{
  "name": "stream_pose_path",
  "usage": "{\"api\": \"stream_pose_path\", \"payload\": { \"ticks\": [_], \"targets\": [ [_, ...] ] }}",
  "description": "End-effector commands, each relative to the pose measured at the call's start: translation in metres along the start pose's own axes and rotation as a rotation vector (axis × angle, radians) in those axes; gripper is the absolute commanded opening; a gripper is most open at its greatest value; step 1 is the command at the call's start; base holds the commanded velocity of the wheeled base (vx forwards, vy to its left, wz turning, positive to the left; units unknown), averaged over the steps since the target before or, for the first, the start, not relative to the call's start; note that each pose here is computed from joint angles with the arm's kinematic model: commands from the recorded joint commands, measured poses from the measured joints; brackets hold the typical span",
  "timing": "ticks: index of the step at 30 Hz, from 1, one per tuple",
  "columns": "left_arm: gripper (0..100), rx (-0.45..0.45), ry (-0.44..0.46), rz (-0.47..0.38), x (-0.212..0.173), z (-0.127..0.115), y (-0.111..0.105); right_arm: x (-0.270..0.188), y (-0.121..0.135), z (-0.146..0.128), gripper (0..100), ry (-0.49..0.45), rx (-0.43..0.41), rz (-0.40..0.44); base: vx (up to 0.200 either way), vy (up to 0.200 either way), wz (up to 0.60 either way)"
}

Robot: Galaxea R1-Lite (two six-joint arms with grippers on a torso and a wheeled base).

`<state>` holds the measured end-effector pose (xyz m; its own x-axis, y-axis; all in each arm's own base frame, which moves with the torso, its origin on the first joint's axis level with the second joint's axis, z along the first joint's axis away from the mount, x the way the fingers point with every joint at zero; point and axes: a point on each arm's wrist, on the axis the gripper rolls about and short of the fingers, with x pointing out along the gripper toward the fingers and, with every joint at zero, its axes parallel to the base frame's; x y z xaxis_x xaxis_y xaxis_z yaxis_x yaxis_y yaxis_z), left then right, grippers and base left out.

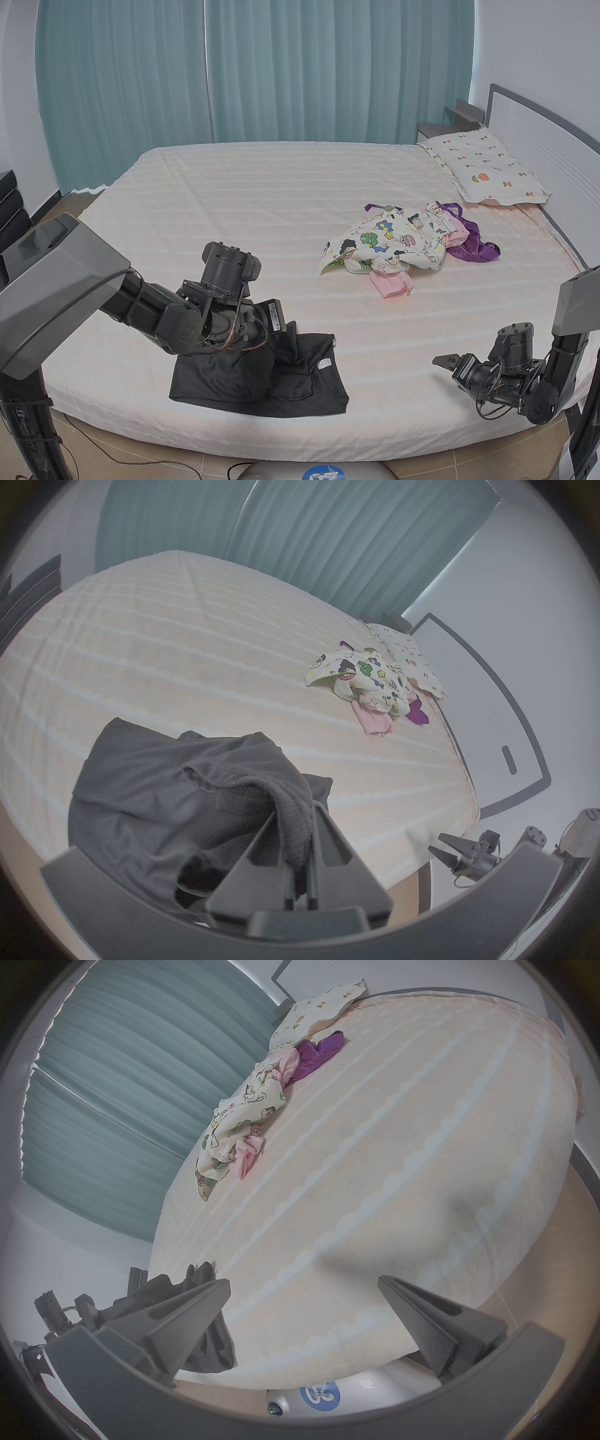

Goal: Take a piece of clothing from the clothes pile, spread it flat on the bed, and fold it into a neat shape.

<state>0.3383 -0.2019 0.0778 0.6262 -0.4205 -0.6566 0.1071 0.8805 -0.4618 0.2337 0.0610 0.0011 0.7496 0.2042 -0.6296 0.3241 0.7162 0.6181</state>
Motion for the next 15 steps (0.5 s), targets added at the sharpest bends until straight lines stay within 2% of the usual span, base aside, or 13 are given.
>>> {"api": "stream_pose_path", "payload": {
  "ticks": [1,6,11,12,15],
  "targets": [
    [0,0.018,0.041,-0.014,0.016,-0.011,-0.014,0.000,0.000,0.000,100,0.002,-0.002,-0.002,0.000,0.000,0.00],
    [0,0.004,0.057,-0.059,0.025,-0.015,-0.034,0.001,0.000,-0.001,100,0.003,-0.003,-0.001,0.000,0.000,0.00],
    [0,-0.018,0.091,-0.066,0.024,-0.009,-0.037,0.001,-0.001,-0.001,100,0.005,-0.003,-0.004,0.000,0.000,0.00],
    [100,-0.025,0.109,-0.063,0.024,-0.010,-0.037,0.002,-0.001,-0.001,100,0.006,-0.003,-0.005,0.000,0.000,0.00],
    [100,-0.043,0.135,-0.082,0.023,-0.011,-0.038,0.002,-0.001,-0.002,100,0.007,-0.004,-0.007,0.000,0.000,0.00]
  ]
}}
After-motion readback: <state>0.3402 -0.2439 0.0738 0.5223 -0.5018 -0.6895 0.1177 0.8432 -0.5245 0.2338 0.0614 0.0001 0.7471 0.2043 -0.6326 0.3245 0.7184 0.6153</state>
